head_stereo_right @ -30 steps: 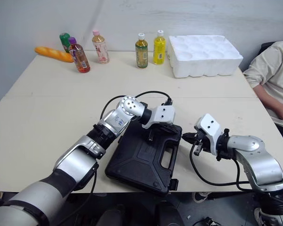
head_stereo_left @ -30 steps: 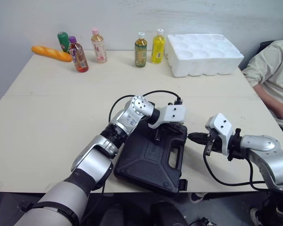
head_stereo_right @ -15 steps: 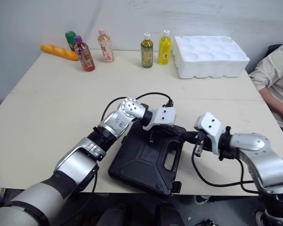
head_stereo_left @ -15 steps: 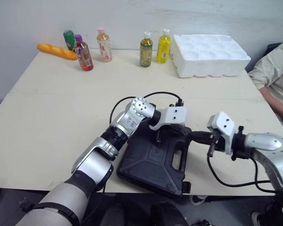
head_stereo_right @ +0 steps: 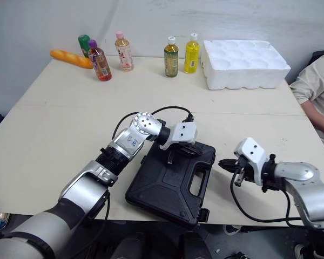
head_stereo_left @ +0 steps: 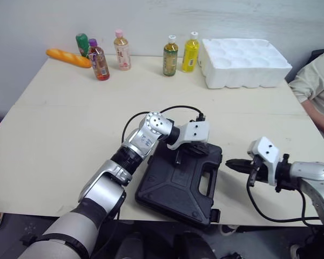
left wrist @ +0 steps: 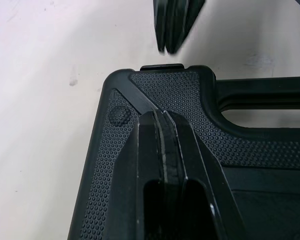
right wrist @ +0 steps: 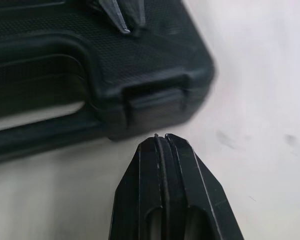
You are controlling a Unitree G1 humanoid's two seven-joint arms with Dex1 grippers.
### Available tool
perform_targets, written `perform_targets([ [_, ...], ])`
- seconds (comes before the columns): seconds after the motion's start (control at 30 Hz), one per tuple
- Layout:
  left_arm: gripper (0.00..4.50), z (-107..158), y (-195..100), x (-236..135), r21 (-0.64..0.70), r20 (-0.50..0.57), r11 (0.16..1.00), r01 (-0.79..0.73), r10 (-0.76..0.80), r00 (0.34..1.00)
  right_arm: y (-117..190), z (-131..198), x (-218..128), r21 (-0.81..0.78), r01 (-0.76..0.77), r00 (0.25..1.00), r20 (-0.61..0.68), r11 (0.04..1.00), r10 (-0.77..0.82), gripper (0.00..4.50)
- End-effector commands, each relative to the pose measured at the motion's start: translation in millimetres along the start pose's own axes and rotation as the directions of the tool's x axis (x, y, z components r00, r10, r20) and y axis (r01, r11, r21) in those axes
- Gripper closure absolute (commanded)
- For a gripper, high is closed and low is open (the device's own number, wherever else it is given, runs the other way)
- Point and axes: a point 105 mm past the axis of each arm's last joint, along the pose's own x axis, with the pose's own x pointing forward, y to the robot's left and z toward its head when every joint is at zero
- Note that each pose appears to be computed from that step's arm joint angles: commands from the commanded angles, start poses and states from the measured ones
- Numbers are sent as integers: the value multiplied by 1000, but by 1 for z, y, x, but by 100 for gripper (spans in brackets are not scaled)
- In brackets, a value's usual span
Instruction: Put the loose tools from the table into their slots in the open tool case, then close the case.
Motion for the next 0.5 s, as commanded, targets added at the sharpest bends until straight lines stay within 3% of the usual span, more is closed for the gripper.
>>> perform_targets([
  [0.03,444,-48,-27,14,-108,-164,990,91,-108,980,4,26,7,-54,-19,997,71,998,23,450],
  [0.23,444,-48,-28,17,-103,-171,990,92,-109,979,8,36,8,-63,-34,995,95,997,40,450],
  [0.37,444,-47,-28,14,-104,-162,990,94,-110,981,7,27,2,-72,-24,999,40,997,27,450],
  [0.5,444,-16,-17,-8,-103,-30,991,90,-94,995,3,18,-18,-97,4,999,-31,995,-8,450],
])
